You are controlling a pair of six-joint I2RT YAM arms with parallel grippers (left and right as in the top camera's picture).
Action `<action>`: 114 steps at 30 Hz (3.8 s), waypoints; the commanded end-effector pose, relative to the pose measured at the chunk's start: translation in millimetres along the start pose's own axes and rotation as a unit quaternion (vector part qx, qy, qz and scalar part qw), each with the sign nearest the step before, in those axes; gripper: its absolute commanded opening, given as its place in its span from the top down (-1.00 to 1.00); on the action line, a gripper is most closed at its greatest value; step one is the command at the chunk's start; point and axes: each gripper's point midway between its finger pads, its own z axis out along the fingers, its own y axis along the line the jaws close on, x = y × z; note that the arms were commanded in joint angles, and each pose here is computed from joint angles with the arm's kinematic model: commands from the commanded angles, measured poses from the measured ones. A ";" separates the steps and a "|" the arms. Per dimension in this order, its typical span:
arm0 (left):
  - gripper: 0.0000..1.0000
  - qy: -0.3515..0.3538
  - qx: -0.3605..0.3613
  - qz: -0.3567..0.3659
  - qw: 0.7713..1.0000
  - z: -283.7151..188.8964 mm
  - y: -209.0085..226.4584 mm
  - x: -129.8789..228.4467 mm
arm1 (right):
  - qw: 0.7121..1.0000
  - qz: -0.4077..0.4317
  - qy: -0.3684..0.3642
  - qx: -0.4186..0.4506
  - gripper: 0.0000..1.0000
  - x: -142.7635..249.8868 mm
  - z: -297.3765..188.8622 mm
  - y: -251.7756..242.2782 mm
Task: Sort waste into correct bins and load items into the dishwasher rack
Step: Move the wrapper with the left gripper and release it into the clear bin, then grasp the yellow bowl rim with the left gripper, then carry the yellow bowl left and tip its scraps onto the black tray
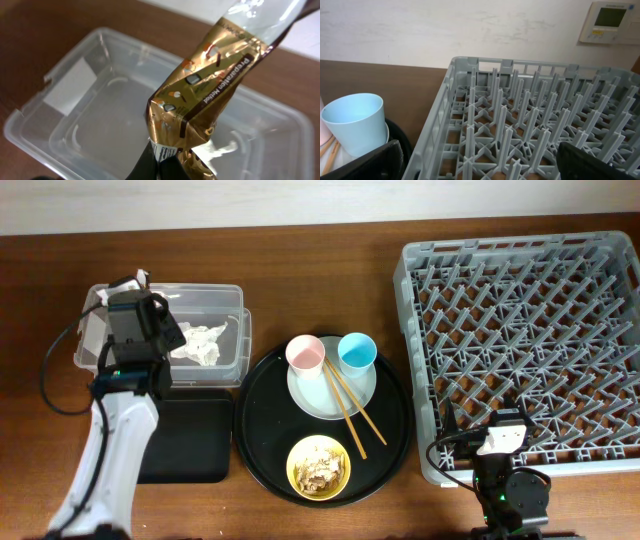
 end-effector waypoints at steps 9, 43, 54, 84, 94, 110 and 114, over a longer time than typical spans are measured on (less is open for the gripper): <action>-0.29 -0.045 0.009 -0.036 0.998 -9.2 8.7 -27.6 | 1.000 0.000 0.002 0.003 -0.97 2.5 0.0 -0.6; 0.07 0.351 0.298 0.275 0.844 -241.2 -185.0 279.8 | 1.000 0.000 0.002 0.003 -0.97 2.5 0.0 -0.6; 0.09 0.373 0.283 0.348 0.812 -245.2 -192.7 334.6 | 1.000 0.001 0.002 0.003 -0.97 2.5 0.0 -0.5; 0.64 0.375 0.234 0.358 0.823 -214.0 -197.3 361.0 | 1.000 0.000 0.002 0.003 -0.97 2.5 0.0 -0.6; 0.85 0.397 0.218 0.338 0.825 -203.5 -193.8 362.5 | 1.000 0.000 0.002 0.003 -0.97 2.5 0.0 -0.6; 0.99 0.269 0.166 0.270 0.909 -192.2 -176.4 210.5 | 1.000 0.001 0.002 0.003 -0.97 2.5 0.0 -0.6; 0.99 0.234 0.154 0.171 0.944 -175.0 -139.7 144.0 | 1.000 0.000 0.002 0.003 -0.97 2.5 0.0 -0.6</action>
